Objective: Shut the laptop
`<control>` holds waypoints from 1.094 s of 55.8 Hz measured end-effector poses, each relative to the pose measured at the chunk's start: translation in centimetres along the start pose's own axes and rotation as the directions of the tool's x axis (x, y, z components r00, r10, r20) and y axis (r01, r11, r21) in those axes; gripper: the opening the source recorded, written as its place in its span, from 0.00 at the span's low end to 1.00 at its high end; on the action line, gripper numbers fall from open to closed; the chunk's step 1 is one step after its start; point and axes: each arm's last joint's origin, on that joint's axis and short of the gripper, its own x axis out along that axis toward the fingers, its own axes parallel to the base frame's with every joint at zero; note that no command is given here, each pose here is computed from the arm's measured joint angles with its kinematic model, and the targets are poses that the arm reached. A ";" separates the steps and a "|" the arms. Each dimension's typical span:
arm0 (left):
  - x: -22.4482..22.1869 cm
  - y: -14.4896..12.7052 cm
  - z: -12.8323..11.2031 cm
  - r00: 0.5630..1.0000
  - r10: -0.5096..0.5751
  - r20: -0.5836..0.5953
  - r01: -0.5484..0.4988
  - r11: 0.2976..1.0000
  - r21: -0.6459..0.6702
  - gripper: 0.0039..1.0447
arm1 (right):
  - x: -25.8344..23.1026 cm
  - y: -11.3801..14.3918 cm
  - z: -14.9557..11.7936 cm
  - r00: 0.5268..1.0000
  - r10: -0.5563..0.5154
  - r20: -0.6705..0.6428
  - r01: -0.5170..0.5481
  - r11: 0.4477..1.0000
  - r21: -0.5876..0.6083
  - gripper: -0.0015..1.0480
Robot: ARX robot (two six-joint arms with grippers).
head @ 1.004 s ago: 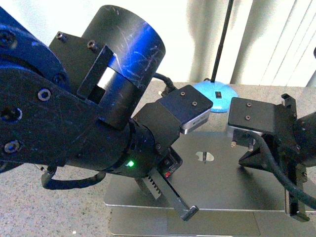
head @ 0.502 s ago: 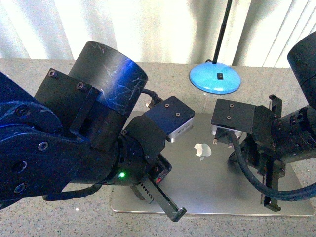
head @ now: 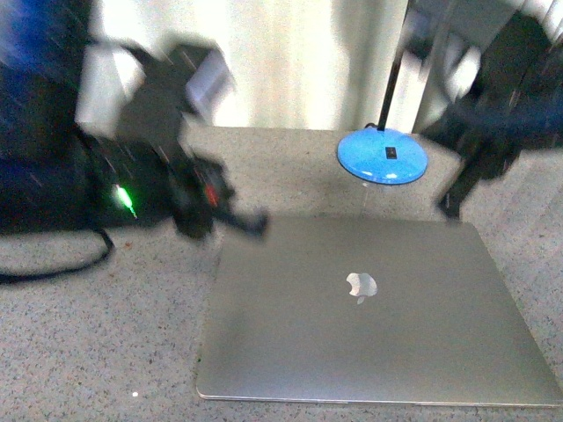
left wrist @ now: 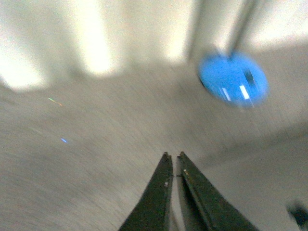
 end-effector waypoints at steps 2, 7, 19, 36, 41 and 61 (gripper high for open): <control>-0.4 0.6 1.1 0.998 0.037 0.059 -0.035 0.998 -0.043 0.18 | -0.3 -0.3 0.3 1.000 -0.012 0.012 0.012 0.999 0.035 0.25; -1.0 1.2 2.4 0.992 0.063 0.113 -0.050 0.993 -0.111 0.33 | 0.0 0.0 -0.3 1.000 -0.029 -0.011 0.030 0.994 0.103 0.38; -3.2 1.7 -1.0 0.947 0.246 0.205 -0.239 0.969 -0.057 0.20 | -3.5 1.1 -4.6 0.861 -0.482 0.163 0.351 0.794 0.496 0.03; -10.6 3.8 -3.4 0.936 0.266 0.230 -0.266 0.963 -0.030 0.03 | -10.0 2.3 -8.2 0.848 -0.497 0.182 0.328 0.763 0.557 0.03; -12.0 4.0 -4.0 0.935 0.263 0.239 -0.264 0.964 -0.028 0.03 | -11.2 2.8 -9.2 0.837 -0.511 0.195 0.332 0.757 0.563 0.03; -15.8 4.6 -5.8 0.942 0.246 0.230 -0.247 0.969 -0.023 0.03 | -14.5 3.6 -11.4 0.848 -0.497 0.182 0.325 0.760 0.562 0.03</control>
